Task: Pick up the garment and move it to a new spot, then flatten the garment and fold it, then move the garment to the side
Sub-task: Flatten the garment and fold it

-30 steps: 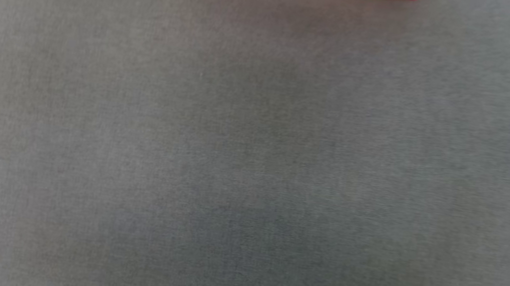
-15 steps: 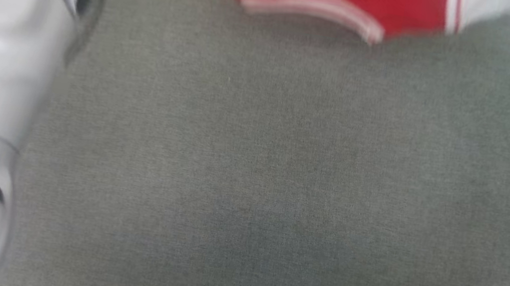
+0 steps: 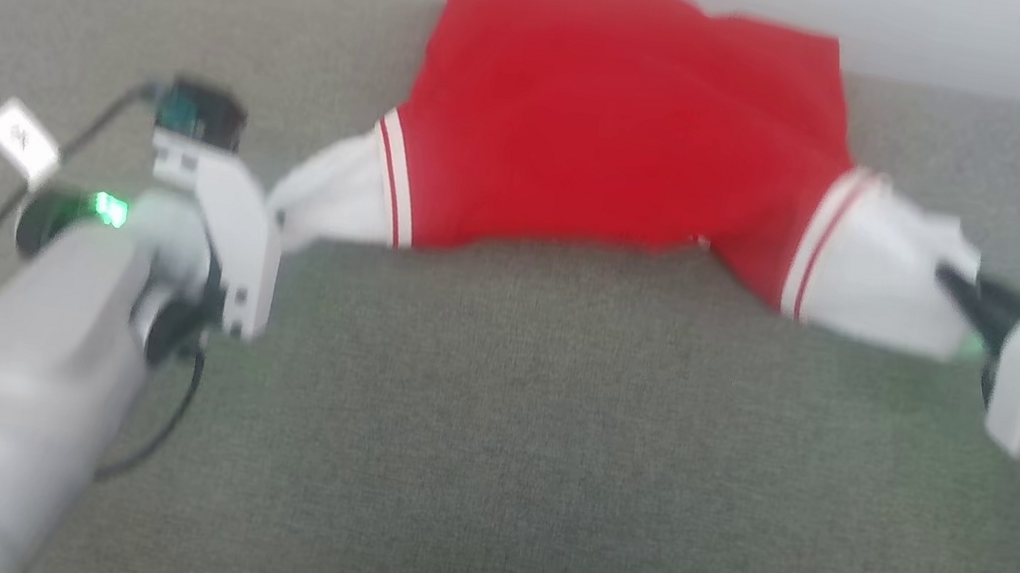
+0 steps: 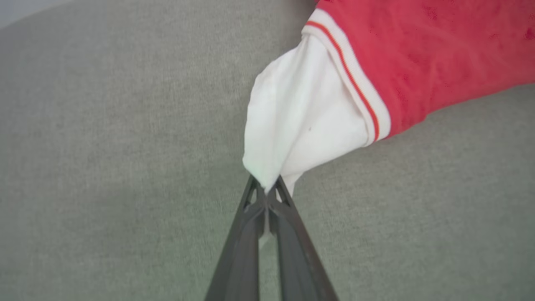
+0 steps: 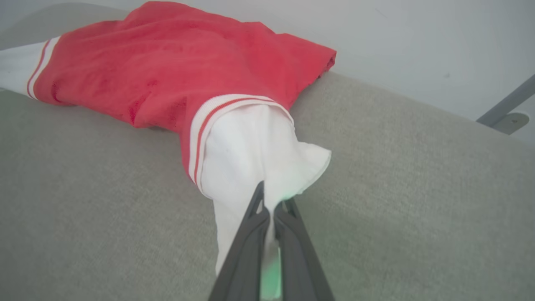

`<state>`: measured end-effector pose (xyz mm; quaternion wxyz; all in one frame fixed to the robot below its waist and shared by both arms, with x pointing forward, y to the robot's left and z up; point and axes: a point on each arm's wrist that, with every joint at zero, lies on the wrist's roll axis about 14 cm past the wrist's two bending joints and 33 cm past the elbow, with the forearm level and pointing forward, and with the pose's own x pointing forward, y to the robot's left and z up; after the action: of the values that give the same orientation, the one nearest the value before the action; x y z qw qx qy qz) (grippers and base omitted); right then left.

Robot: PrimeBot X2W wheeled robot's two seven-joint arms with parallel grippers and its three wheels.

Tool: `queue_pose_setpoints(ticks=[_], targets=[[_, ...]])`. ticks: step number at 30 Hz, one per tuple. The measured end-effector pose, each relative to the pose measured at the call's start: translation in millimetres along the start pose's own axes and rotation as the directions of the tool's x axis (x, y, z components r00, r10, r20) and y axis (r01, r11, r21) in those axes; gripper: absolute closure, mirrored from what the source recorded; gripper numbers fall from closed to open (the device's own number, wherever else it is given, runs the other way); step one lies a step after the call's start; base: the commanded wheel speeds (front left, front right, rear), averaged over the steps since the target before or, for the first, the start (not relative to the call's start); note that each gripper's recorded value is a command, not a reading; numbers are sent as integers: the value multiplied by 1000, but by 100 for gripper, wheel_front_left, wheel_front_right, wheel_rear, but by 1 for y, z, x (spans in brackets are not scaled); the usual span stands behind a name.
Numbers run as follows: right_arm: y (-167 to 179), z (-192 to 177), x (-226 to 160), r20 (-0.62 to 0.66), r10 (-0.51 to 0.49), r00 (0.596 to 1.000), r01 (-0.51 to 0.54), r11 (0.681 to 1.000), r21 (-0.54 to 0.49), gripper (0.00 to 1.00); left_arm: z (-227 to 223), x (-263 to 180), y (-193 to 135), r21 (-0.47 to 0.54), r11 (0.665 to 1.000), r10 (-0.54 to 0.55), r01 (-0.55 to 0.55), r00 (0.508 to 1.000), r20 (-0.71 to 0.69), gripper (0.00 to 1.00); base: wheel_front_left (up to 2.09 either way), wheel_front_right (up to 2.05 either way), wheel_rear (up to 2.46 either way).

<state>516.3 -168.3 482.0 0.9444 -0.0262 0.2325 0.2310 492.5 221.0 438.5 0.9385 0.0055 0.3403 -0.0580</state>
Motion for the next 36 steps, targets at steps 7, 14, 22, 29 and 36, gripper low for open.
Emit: queue_pose_setpoints(ticks=[7,14,22,29,36], targets=[[10,-42,-48,-145,44,988,-37,998,50,100,-52,-39,-8,-68,997,-27,23,997,-67,100,0,0,0],[16,-76,-88,-267,92,959,-66,992,103,100,-83,-99,-19,-112,994,-22,8,992,-122,100,0,0,0],[29,-124,-128,-429,175,886,-96,975,200,100,-121,-152,-36,-162,986,3,-43,970,-241,100,0,0,0],[30,-149,-121,-429,169,887,-68,968,240,100,-144,-146,-50,-214,976,-22,-44,955,-295,100,0,0,0],[33,-175,-108,-464,154,872,-46,971,236,13,-161,-134,-66,-234,972,-68,-14,937,-342,100,0,0,0]])
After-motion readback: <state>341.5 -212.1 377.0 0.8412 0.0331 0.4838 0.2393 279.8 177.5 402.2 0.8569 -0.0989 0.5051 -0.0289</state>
